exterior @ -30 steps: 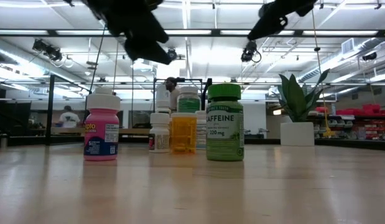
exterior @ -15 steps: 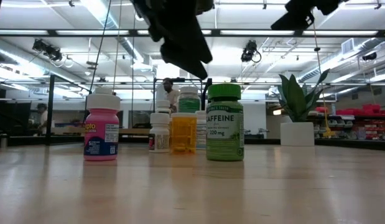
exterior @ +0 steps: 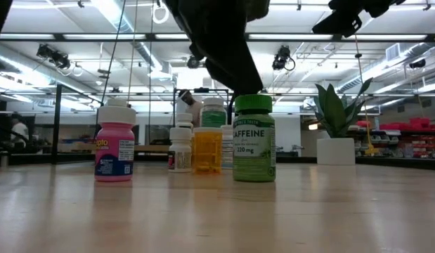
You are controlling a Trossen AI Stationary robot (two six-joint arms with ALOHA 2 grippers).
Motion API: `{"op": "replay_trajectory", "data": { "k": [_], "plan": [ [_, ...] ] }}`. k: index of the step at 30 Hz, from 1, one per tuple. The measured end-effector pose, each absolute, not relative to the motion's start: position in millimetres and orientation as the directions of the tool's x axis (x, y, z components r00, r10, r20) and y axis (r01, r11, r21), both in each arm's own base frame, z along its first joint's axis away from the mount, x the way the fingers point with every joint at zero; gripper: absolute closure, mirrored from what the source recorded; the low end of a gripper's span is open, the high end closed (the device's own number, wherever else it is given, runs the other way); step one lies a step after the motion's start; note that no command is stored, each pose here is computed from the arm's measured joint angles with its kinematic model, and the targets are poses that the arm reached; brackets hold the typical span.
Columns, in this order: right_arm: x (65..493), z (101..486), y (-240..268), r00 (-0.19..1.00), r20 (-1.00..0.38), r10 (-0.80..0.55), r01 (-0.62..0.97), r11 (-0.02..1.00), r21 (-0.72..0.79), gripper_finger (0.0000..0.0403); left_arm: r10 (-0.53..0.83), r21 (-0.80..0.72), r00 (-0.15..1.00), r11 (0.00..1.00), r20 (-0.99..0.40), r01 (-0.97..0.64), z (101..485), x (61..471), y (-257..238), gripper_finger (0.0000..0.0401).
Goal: Pick and place medicine bottles onto shelf by color
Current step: Put the light green pill bottle on the shelf
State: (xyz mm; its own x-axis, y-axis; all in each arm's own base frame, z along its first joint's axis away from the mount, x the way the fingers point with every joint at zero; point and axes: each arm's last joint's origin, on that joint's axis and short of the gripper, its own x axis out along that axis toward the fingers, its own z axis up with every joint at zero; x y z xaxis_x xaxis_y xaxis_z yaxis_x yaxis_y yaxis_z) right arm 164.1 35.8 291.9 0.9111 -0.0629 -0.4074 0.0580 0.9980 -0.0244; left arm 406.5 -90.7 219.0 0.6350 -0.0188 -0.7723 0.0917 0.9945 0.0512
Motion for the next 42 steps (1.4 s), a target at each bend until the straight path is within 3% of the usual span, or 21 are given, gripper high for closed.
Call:
{"op": "replay_trajectory", "data": {
  "k": [16, 27, 32, 42],
  "plan": [
    [166.9, 290.4, 40.6, 0.910, -0.412, -0.040, 0.049, 0.999, 0.012, 0.0050, -0.004, 0.078, 0.598, 0.991, -0.802, 0.111, 193.9, 413.9, -91.4, 0.0109],
    [166.2, 291.2, 43.0, 0.915, -0.401, -0.051, 0.057, 0.998, 0.003, 0.0050, -0.003, 0.066, 0.591, 0.993, -0.807, 0.095, 189.8, 414.6, -91.6, 0.0183],
    [166.2, 291.3, 42.7, 0.915, -0.400, -0.062, 0.067, 0.998, -0.002, 0.0050, -0.002, 0.063, 0.590, 0.994, -0.807, 0.089, 190.4, 414.3, -91.2, 0.0182],
    [166.1, 291.4, 41.5, 0.913, -0.394, -0.102, 0.105, 0.994, -0.015, 0.0050, 0.060, 0.086, 0.644, 0.996, -0.763, 0.010, 260.2, 384.7, -61.5, 0.0184]
  ]
}}
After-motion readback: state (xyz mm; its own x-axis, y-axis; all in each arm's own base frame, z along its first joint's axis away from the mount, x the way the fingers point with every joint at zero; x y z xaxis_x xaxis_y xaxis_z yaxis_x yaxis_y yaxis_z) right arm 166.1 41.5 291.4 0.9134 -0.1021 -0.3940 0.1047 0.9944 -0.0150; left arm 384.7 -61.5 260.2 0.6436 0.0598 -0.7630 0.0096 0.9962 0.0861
